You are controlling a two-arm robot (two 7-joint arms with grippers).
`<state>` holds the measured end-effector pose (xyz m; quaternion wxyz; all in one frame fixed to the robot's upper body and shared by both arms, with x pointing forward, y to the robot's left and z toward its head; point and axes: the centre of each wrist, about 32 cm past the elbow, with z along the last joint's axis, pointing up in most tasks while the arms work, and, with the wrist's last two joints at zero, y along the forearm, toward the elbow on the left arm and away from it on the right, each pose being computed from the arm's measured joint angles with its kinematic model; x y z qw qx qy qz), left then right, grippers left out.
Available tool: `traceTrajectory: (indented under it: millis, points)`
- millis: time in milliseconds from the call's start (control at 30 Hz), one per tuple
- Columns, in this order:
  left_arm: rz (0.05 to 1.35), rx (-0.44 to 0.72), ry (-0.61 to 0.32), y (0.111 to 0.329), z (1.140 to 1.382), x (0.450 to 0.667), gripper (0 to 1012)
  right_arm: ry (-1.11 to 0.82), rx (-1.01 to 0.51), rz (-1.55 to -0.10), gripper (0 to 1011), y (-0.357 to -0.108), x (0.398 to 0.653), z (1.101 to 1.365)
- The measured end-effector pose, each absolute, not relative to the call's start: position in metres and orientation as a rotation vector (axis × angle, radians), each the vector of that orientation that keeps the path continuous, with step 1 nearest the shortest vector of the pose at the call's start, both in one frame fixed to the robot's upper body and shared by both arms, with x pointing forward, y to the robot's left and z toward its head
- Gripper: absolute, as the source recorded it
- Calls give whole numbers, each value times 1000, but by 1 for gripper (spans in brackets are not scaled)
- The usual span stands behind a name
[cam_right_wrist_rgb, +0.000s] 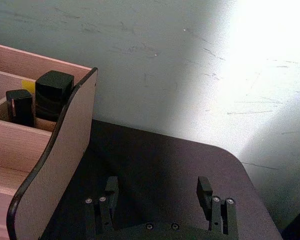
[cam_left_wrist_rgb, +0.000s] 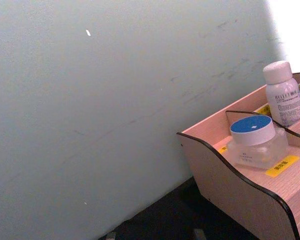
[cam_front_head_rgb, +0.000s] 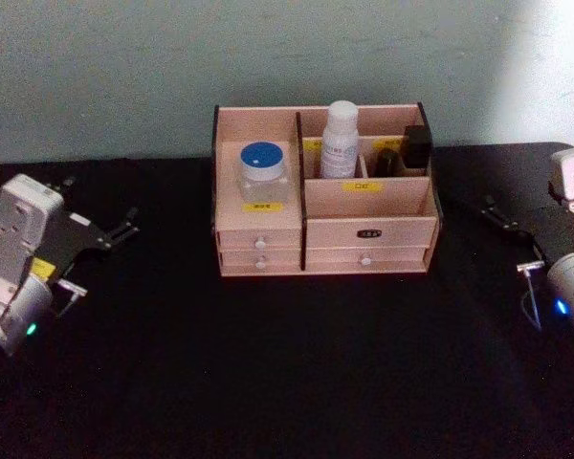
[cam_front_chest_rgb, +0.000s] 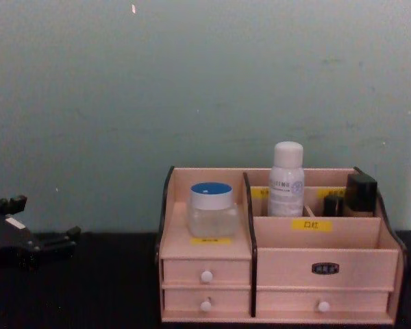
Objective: Pick up the facial cleanser and watermelon frost from the table and place them into the tiered storage box.
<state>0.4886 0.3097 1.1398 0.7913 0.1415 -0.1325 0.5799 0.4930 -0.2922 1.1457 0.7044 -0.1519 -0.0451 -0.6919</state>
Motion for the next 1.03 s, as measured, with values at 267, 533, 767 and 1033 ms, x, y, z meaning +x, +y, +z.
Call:
traceTrajectory:
  millis: [267, 533, 767, 1033]
  points:
    - [1248, 304, -285, 310, 1140, 489, 1001, -99, -336, -1538, 1003, -292, 493, 1146]
    - [1248, 304, -285, 310, 1140, 489, 1001, -98, -337, -1537, 1003, -292, 493, 1146]
    - [1248, 304, -285, 310, 1140, 489, 1001, -99, -336, -1537, 1003, -292, 493, 1146]
    - [1248, 305, -285, 310, 1140, 489, 1001, -99, -336, -1537, 1003, -292, 493, 1147]
